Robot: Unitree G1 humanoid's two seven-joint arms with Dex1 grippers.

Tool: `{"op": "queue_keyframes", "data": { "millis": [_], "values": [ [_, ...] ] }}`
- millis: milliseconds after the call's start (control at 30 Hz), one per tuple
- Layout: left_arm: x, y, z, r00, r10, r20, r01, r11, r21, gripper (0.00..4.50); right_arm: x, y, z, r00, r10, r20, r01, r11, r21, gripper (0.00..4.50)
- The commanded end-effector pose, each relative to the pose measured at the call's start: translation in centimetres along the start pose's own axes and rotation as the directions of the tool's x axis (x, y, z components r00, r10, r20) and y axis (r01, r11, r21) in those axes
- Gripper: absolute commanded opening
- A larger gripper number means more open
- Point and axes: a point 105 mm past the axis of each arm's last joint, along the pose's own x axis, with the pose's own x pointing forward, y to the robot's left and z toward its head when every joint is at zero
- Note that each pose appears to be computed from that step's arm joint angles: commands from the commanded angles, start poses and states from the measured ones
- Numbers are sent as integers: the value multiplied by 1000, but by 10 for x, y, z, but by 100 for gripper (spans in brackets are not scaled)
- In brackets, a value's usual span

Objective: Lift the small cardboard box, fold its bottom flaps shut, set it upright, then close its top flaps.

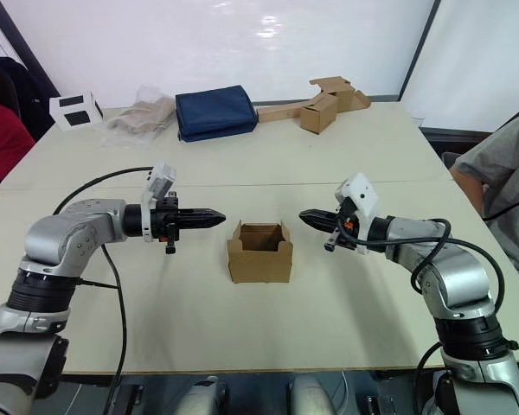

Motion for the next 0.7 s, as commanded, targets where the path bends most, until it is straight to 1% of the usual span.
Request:
{"op": "queue_keyframes", "data": {
  "millis": [33, 167, 333, 467, 700],
  "values": [
    [8, -4, -1, 1000, -18, -19, 19, 998, 59, 3, 3, 15, 9, 999, 44, 29, -43, 999, -26, 0],
    [12, -6, -5, 999, -33, -33, 35, 998, 57, 3, 6, 21, 9, 997, 64, 34, -64, 998, -8, 0],
    [19, -8, -17, 996, -39, -82, 44, 997, 60, 3, 11, 28, 6, 996, 88, 34, -89, 996, 14, 0],
    [23, -7, -29, 992, -35, -118, 43, 997, 65, 3, 17, 35, -1, 993, 119, 3, -119, 993, 10, 0],
    [28, -7, -41, 988, -33, -152, 43, 997, 62, 3, 21, 39, -10, 991, 129, -27, -128, 992, 12, 0]
  ]
}}
